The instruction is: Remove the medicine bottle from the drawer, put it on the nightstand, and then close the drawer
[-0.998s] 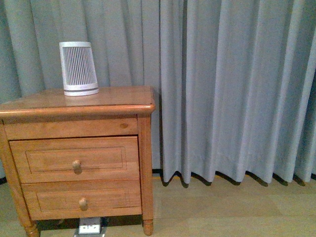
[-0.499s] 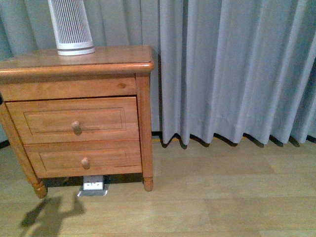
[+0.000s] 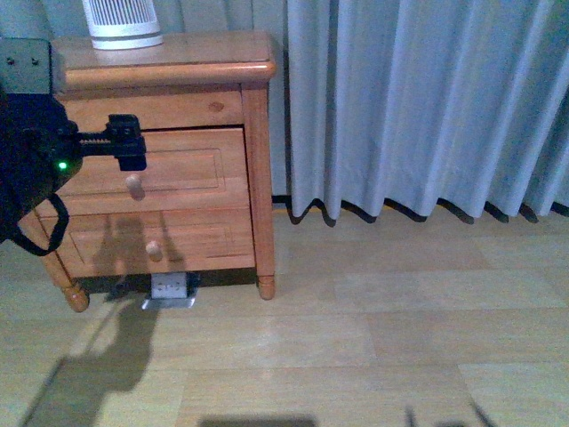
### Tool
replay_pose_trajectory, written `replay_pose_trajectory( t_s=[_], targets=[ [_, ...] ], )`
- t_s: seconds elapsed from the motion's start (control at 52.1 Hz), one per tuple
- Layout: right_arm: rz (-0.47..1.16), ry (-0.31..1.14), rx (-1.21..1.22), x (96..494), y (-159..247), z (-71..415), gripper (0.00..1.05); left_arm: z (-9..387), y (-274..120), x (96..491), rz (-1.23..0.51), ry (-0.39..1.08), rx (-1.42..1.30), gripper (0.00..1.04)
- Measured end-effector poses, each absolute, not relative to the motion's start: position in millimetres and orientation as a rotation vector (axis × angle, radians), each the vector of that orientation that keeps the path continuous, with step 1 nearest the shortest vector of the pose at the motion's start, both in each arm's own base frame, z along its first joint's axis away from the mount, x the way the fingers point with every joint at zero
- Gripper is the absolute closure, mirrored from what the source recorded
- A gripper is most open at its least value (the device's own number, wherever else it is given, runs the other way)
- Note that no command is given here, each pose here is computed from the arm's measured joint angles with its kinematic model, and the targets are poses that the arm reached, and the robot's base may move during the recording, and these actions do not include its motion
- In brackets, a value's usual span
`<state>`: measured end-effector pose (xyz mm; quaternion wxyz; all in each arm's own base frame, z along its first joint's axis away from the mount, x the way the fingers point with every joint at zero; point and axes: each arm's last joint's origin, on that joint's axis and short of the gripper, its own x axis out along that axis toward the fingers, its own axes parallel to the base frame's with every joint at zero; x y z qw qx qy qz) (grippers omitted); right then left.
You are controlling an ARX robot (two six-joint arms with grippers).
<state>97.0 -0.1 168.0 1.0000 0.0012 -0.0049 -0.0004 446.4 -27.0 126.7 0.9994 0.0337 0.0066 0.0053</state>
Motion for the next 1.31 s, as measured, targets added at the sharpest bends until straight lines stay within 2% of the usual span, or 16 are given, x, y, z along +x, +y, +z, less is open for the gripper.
replay_pose_trajectory(
  t_s=[0.442,0.864,1.305],
  targets=[
    [-0.001,-0.01,0.002,97,0,168,0.07,57,-31,511,0.032,0.113,0.072,0.07],
    [-0.001,-0.01,0.002,97,0,168,0.07,33,-29,545,0.046,0.134,0.043,0.07],
    [-0.001,-0.01,0.002,97,0,168,0.07,33,-18,558,0.067,0.116,0.045,0.07]
  ],
)
